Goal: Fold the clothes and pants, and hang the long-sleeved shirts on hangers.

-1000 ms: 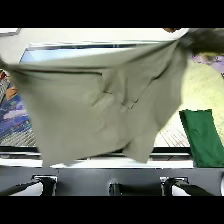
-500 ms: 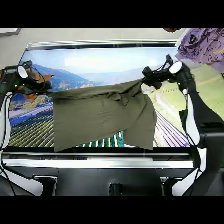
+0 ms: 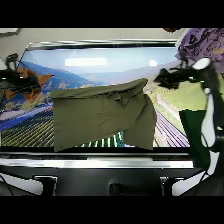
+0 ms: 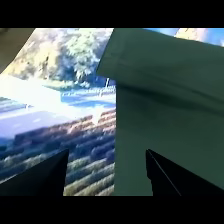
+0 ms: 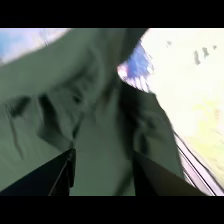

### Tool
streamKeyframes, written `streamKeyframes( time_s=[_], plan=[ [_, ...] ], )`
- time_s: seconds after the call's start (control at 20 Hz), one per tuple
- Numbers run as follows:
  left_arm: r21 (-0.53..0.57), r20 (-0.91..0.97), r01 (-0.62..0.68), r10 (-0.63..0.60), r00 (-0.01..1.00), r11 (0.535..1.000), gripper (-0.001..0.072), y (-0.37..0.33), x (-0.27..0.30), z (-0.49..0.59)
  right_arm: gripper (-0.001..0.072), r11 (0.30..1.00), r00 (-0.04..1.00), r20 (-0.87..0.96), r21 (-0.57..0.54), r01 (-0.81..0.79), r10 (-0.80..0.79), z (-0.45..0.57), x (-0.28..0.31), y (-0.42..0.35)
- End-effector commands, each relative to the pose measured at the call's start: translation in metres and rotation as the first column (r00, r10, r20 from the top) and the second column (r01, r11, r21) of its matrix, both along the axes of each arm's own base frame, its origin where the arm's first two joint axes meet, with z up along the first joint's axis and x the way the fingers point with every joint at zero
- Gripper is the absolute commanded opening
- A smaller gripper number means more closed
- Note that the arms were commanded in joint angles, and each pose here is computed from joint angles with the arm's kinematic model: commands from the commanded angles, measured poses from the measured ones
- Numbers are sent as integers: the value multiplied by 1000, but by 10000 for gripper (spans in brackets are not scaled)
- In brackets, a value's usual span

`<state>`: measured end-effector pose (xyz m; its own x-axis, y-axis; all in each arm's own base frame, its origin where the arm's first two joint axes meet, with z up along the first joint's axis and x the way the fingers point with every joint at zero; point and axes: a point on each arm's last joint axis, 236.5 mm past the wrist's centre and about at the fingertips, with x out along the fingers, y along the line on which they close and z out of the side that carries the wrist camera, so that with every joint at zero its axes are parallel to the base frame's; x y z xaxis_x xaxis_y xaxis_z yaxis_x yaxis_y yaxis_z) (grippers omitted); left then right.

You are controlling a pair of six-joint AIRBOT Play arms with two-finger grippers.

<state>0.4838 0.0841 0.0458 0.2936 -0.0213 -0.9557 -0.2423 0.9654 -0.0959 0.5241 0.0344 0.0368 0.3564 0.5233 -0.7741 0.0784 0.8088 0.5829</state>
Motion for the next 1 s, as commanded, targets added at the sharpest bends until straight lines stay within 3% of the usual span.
streamKeyframes(
  time_s=[0.0,0.2,0.35,0.85,0.95],
  plan=[
    [-37,-39,-30,28,999,999,552,10,-43,13,399,994,994,-46,50,-102,104,0,-51,-45],
    [-62,-119,-82,74,990,995,541,5,-101,-1,402,983,969,-240,184,-17,62,-69,-109,-57],
    [-64,-129,-82,74,989,995,542,0,-115,-6,404,976,961,-268,218,-14,74,-104,-127,-42],
    [-71,-155,-84,72,985,994,542,0,-115,-17,416,987,974,-209,149,-57,88,-144,-117,-2],
    [-71,-155,-84,72,985,994,541,0,-115,-17,365,983,969,-225,172,-67,105,-149,-119,8]
  ],
)
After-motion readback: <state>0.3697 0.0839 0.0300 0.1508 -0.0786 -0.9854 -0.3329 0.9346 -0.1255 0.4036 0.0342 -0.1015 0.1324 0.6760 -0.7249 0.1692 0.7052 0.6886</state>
